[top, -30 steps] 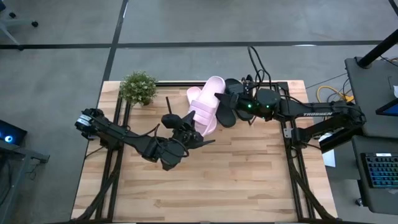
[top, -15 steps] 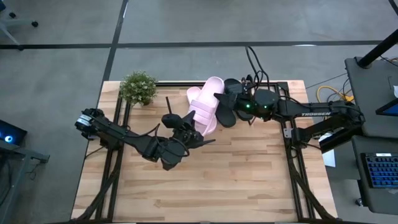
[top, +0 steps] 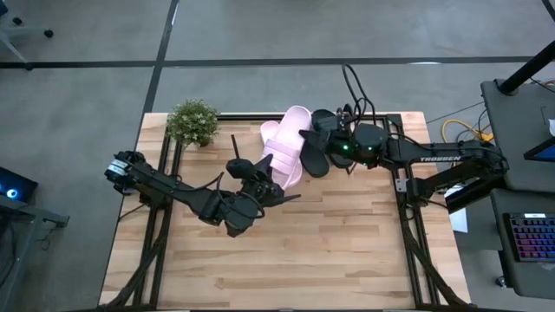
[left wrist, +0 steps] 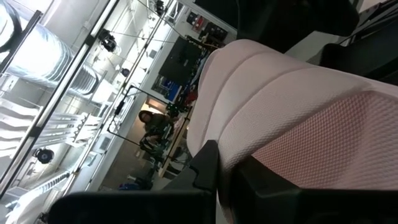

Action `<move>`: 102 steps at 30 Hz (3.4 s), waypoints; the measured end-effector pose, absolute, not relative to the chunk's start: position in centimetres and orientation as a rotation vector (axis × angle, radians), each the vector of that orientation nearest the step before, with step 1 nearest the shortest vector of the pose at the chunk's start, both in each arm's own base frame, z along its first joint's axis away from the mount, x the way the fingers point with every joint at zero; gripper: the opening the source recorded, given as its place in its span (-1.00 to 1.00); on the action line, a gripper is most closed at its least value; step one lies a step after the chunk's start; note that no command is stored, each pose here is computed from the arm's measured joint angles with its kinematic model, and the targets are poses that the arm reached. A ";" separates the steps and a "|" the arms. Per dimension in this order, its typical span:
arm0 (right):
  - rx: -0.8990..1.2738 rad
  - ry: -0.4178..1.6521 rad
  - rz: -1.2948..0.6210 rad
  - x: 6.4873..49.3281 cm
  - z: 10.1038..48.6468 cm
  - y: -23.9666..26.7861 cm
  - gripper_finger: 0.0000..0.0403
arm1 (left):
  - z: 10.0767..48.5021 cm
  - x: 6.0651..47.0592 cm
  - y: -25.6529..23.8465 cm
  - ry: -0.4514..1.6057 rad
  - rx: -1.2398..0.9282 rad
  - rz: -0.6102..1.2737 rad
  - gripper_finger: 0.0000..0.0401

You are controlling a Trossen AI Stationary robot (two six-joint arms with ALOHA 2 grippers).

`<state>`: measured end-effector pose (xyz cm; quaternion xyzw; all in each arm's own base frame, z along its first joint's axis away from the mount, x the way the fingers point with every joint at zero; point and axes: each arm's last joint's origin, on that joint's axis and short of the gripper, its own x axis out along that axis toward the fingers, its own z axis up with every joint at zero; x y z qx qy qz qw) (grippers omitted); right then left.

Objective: Pick and place slides into the shelf
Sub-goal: Put the pink slipper on the shelf

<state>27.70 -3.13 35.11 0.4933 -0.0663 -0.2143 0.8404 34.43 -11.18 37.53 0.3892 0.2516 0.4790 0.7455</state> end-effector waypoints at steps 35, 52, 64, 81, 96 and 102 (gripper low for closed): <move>0.993 -0.201 -0.460 27.0 36.8 -4.1 -0.76 | 38.1 33.9 -10.9 0.589 0.881 1.073 -0.17; 0.927 -0.224 -0.373 24.9 38.6 -4.9 -0.77 | 46.9 24.6 -8.3 0.333 0.521 1.103 -0.17; 0.921 -0.222 -0.374 24.8 38.6 -4.9 -0.77 | 53.7 8.9 -5.8 0.000 0.137 0.672 -0.17; 0.916 -0.245 -0.415 24.8 38.7 -5.0 -0.78 | 53.5 5.7 -8.5 -0.489 0.004 -0.598 -0.17; 0.915 -0.253 -0.430 24.8 38.7 -5.0 -0.78 | 52.1 9.2 -9.1 -0.340 -0.061 -0.560 -0.17; 0.906 -0.251 -0.431 24.8 38.7 -5.0 -0.78 | 50.6 14.9 -10.3 -0.274 -0.063 -0.407 -0.17</move>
